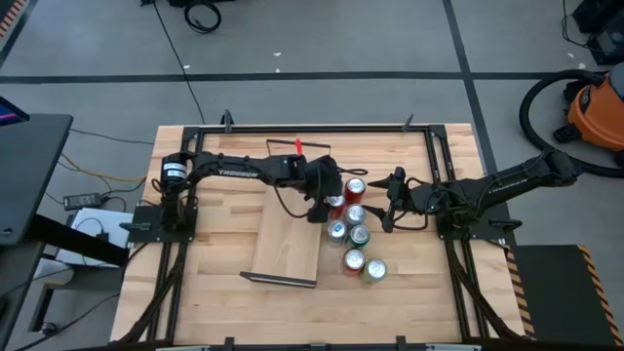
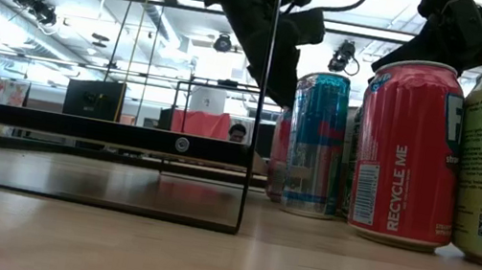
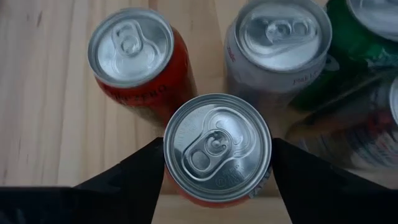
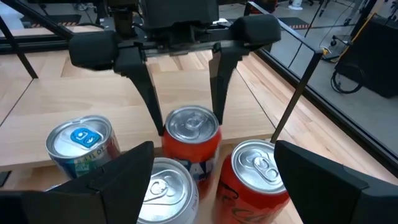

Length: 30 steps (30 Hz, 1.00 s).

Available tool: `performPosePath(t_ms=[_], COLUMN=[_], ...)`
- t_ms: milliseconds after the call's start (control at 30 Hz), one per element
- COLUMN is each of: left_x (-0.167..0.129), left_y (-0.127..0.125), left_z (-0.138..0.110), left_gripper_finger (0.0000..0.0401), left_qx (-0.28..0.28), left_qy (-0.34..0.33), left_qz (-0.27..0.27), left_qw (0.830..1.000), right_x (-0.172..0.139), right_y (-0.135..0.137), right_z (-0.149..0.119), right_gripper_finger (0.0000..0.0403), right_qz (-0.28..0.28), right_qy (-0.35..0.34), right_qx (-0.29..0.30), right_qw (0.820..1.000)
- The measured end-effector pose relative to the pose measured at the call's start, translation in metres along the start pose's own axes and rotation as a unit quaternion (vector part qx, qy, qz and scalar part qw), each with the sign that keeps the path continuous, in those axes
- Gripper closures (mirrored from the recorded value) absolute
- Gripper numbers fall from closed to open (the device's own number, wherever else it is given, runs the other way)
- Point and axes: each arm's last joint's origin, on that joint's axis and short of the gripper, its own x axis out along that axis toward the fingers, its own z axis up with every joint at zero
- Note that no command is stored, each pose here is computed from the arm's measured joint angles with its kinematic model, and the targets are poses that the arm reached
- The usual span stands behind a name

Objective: Place canned beverage on shelf
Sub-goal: Put the top orange soda can on the shelf

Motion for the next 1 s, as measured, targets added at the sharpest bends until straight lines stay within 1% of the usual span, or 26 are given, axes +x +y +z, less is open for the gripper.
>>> performPosePath(t_ms=[500,700,867,1000], left_x=[-0.001,-0.005,-0.013,-0.013], left_y=[0.0,0.0,0.004,0.009], left_z=[0.001,0.005,0.011,0.009], left_gripper_finger=[0.0129,0.013,0.0133,0.0137], left_qx=[0.002,0.013,0.012,0.007], left_qy=[-0.001,-0.003,0.002,0.011], left_qz=[-0.003,-0.003,-0.001,-0.001], left_qw=[1.0,1.0,1.0,1.0], right_x=[0.0,0.0,0.0,0.0], right_y=[0.0,0.0,0.0,0.0], right_z=[0.0,0.0,0.0,-0.001], right_gripper_finger=[0.006,0.006,0.006,0.006], right_qz=[0.0,0.0,0.0,0.0], right_qy=[0.002,0.002,0.002,0.002], right_qx=[-0.001,-0.001,-0.001,-0.001], right_qw=[1.0,1.0,1.0,1.0])
